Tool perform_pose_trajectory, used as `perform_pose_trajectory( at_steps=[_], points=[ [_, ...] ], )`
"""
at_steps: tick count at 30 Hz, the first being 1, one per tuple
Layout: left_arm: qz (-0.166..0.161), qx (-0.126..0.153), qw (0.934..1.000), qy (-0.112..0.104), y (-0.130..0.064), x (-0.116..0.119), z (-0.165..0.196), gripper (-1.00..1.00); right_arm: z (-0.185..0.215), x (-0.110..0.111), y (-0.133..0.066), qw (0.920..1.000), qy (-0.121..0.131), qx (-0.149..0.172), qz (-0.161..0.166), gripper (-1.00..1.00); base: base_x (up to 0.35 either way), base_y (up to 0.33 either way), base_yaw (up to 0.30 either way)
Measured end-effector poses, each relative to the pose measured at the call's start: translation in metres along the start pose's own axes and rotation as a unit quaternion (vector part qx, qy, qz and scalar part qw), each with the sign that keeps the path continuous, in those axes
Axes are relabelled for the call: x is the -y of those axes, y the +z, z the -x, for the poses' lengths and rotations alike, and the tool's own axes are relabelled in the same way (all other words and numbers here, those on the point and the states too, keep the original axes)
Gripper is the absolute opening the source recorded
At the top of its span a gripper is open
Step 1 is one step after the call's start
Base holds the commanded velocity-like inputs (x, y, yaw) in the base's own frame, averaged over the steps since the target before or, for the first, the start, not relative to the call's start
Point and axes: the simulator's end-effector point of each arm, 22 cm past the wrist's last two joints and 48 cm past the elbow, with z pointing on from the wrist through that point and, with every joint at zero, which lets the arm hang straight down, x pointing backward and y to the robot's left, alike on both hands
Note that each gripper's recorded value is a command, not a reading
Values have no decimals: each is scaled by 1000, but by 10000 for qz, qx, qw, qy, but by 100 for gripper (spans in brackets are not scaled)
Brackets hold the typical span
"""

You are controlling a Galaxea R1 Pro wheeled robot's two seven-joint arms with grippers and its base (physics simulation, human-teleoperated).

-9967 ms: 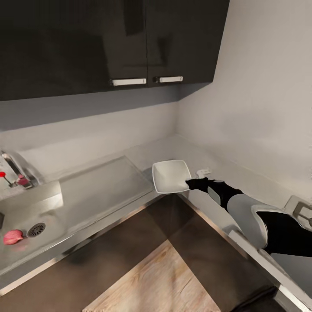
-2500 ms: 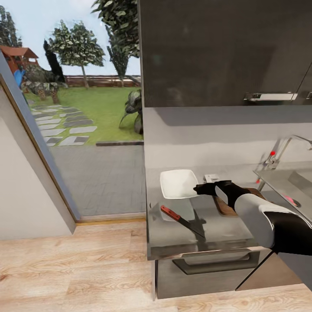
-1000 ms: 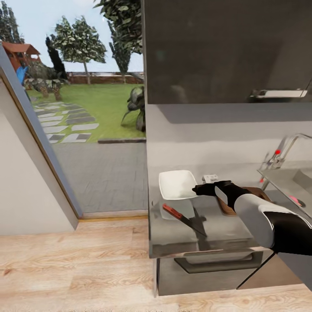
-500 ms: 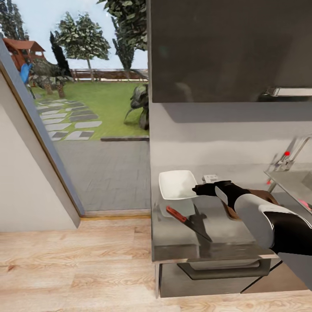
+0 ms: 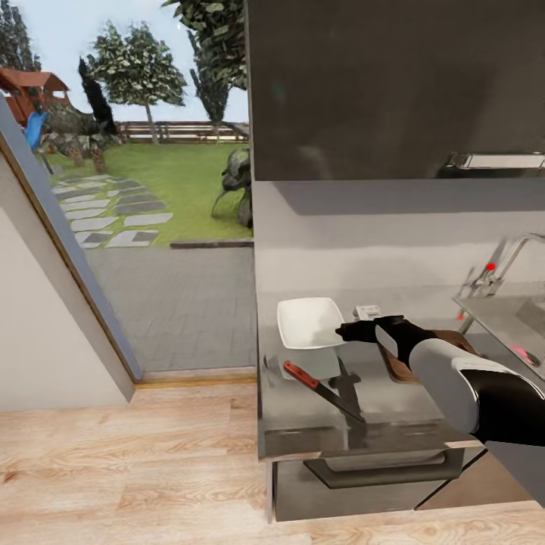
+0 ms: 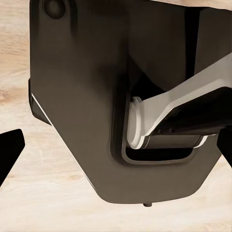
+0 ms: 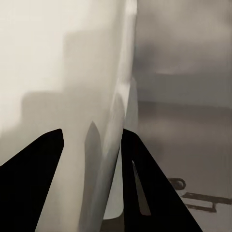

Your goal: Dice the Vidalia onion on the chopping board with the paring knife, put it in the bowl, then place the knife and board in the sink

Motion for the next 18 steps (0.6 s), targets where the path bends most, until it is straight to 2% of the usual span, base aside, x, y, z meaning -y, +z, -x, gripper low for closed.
perform_pose_trajectory(
  at_steps=[6,14,18],
  points=[
    [0,0,10000,1,0,0,0,100,0,1,0,10000,3,1,-3,-100,0,0,-19],
    [1,15,10000,7,0,-1,1,100,2,0,-2,10000,3,16,0,-100,0,0,-194],
    [6,19,10000,13,0,-2,1,100,2,-2,-2,10000,-4,20,12,-100,0,0,-48]
  ],
)
